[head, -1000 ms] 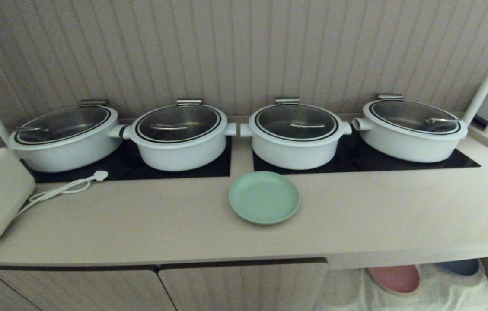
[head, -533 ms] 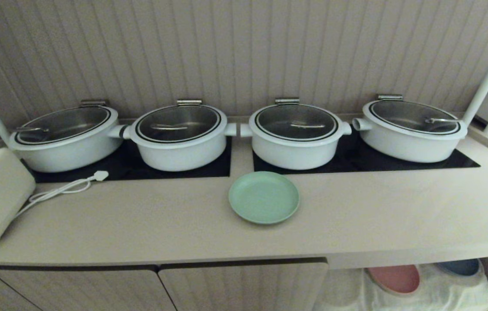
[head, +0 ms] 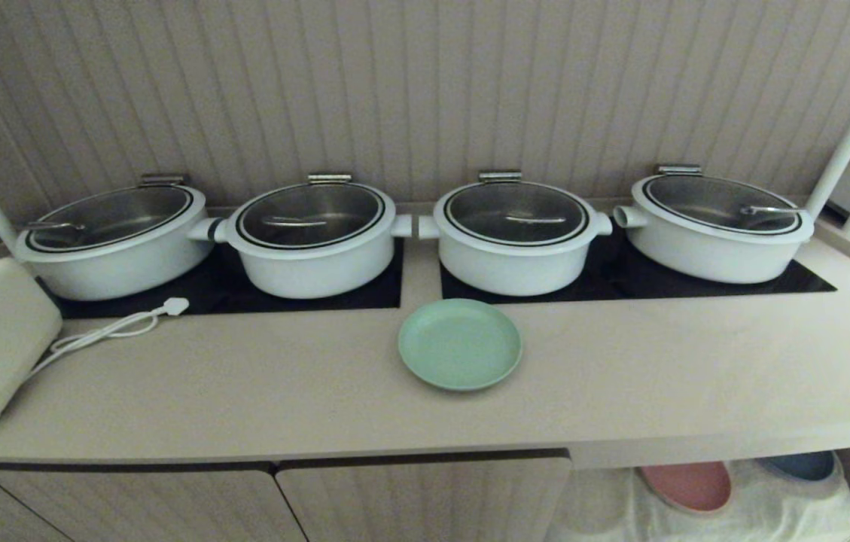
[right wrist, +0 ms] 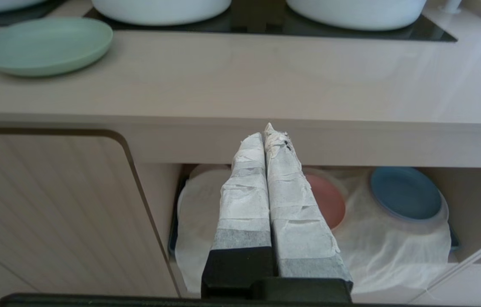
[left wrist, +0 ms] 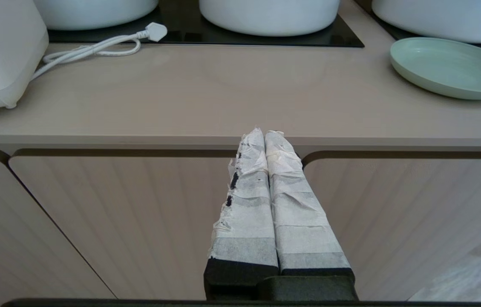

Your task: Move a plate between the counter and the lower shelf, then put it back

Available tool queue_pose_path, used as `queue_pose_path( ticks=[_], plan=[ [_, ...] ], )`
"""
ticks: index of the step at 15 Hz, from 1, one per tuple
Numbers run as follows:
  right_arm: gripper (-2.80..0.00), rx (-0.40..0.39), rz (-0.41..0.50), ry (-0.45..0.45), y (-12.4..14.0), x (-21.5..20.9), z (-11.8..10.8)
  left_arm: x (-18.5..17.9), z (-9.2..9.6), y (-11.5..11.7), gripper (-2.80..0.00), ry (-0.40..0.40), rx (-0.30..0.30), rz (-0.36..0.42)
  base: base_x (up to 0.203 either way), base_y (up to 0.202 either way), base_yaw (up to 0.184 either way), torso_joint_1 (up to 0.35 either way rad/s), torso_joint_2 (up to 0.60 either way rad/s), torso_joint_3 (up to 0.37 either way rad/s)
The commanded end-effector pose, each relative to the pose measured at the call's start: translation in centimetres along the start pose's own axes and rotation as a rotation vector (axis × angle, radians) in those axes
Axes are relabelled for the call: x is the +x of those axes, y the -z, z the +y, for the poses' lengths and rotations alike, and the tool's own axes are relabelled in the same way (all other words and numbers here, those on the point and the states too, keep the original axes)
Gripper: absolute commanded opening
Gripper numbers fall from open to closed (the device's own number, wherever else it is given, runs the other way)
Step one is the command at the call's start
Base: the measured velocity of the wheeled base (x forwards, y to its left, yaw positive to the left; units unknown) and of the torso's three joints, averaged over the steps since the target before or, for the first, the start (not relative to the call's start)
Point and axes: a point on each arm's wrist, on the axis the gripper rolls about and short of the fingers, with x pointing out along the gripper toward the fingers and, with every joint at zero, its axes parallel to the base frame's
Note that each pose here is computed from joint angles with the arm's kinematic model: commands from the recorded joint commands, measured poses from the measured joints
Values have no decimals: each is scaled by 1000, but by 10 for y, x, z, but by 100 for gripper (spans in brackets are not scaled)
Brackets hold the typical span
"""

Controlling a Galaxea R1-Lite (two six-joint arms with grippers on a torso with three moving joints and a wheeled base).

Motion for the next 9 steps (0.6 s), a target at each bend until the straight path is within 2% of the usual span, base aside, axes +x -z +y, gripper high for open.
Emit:
queue_pose_path(
  ticks=[1,7,9],
  plan=[
    [-280,4,-19,0,1,-1,0,0,0,0,-280,0,-1,-1,0,0,0,0,0,0],
    [-280,-8,-17,5,1,-1,0,0,0,0,-280,0,-1,-1,0,0,0,0,0,0],
    [-280,17,-20,2,0,-2,0,0,0,0,-280,0,-1,-1,0,0,0,0,0,0]
  ],
)
